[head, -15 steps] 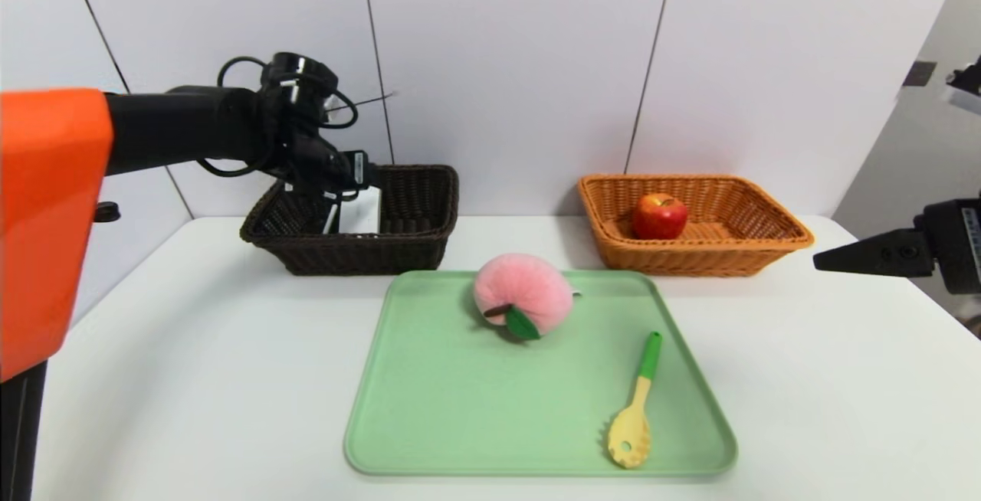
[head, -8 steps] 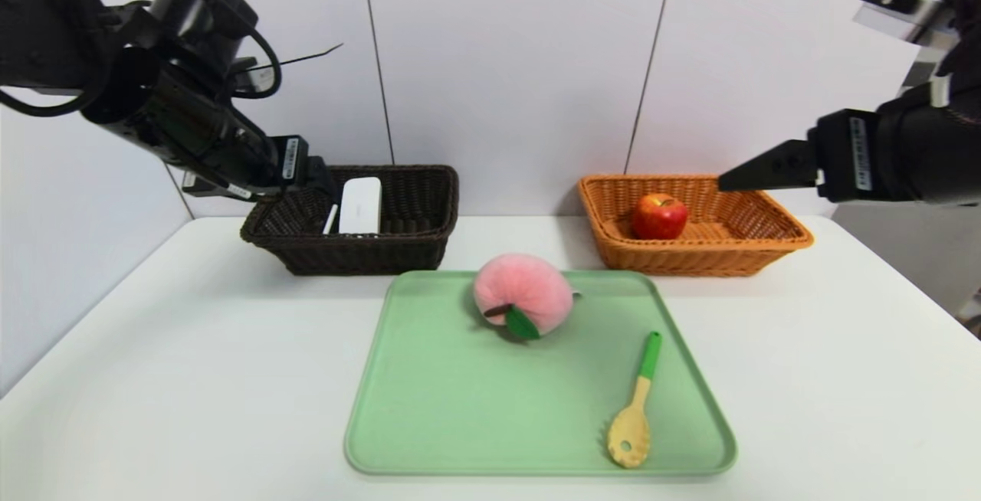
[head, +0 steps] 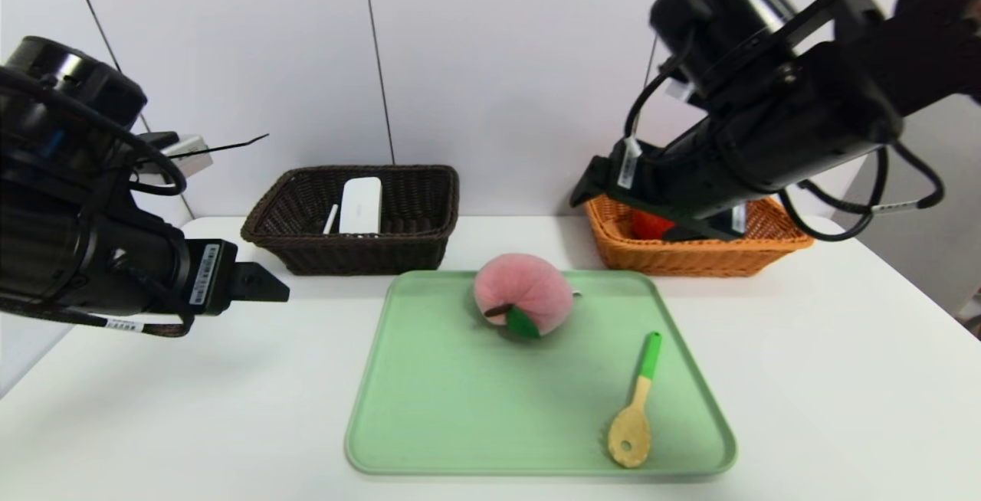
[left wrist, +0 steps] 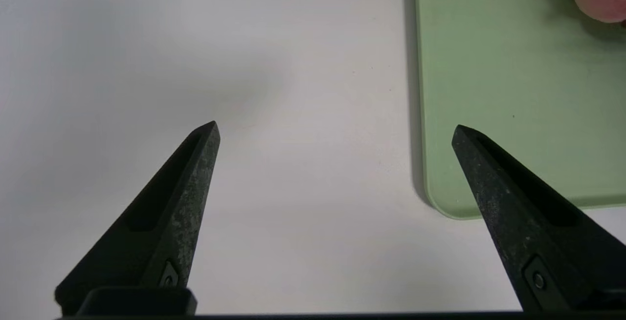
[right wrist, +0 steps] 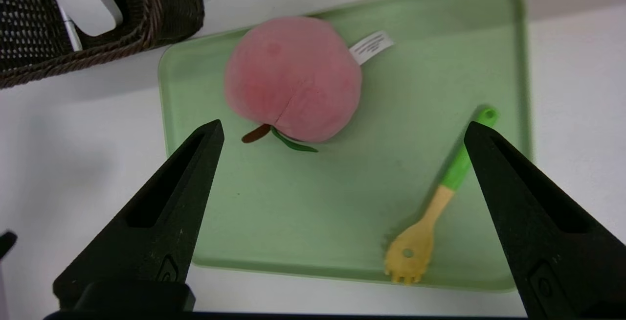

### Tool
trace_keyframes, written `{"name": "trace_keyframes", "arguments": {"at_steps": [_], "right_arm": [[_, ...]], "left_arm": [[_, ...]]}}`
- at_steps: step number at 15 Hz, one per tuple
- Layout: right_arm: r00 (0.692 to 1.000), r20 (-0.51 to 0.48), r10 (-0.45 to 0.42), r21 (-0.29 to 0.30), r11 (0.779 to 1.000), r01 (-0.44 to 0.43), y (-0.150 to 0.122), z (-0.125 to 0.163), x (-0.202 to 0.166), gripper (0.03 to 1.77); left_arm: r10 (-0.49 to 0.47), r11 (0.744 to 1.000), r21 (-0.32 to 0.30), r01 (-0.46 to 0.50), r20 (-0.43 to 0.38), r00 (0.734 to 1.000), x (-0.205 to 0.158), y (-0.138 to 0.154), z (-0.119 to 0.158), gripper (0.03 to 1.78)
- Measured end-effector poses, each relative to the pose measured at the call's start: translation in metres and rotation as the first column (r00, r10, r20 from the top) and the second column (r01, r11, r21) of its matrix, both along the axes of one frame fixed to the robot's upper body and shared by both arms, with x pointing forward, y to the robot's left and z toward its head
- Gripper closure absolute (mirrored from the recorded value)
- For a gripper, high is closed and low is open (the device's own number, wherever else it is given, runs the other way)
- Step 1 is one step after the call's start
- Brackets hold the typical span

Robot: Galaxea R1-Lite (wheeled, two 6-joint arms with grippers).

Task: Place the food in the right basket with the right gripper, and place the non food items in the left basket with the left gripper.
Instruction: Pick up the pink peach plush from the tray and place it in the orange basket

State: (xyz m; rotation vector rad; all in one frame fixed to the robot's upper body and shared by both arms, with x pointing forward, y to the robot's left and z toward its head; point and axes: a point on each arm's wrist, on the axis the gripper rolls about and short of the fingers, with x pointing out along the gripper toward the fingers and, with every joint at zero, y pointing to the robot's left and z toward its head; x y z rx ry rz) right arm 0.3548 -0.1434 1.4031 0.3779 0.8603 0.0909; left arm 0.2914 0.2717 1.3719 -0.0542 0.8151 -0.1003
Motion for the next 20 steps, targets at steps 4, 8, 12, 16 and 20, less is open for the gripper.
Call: {"name": "trace_keyframes", "arguments": {"at_steps": [4, 8, 12, 16, 20], "right_arm": [[0.983, -0.161, -0.089, 0.060, 0.993, 0.100, 0.034, -0.045, 0.028, 0.10], [0.938, -0.315, -0.142, 0.202, 0.956, 0.213, 0.048, -0.072, 0.048, 0.10], [0.894, -0.390, -0.221, 0.353, 0.861, 0.367, 0.039, -0.075, 0.069, 0.10], [0.876, -0.430, -0.217, 0.396, 0.827, 0.399, 0.034, -0.078, 0.078, 0.10], [0.878, -0.446, -0.176, 0.386, 0.847, 0.366, 0.036, -0.083, 0.079, 0.10]], "left_arm": [[-0.004, 1.000, -0.007, 0.004, 0.017, 1.000, -0.021, 0.006, -0.004, 0.13], [-0.006, 1.000, -0.006, 0.006, 0.008, 1.000, -0.026, 0.007, -0.007, 0.12], [-0.008, 1.000, 0.000, 0.008, -0.018, 1.000, -0.029, 0.008, -0.014, 0.12], [-0.013, 1.000, -0.004, 0.013, -0.032, 0.999, -0.030, 0.008, -0.018, 0.12], [-0.014, 1.000, -0.003, 0.014, -0.038, 0.999, -0.030, 0.008, -0.019, 0.12]]}}
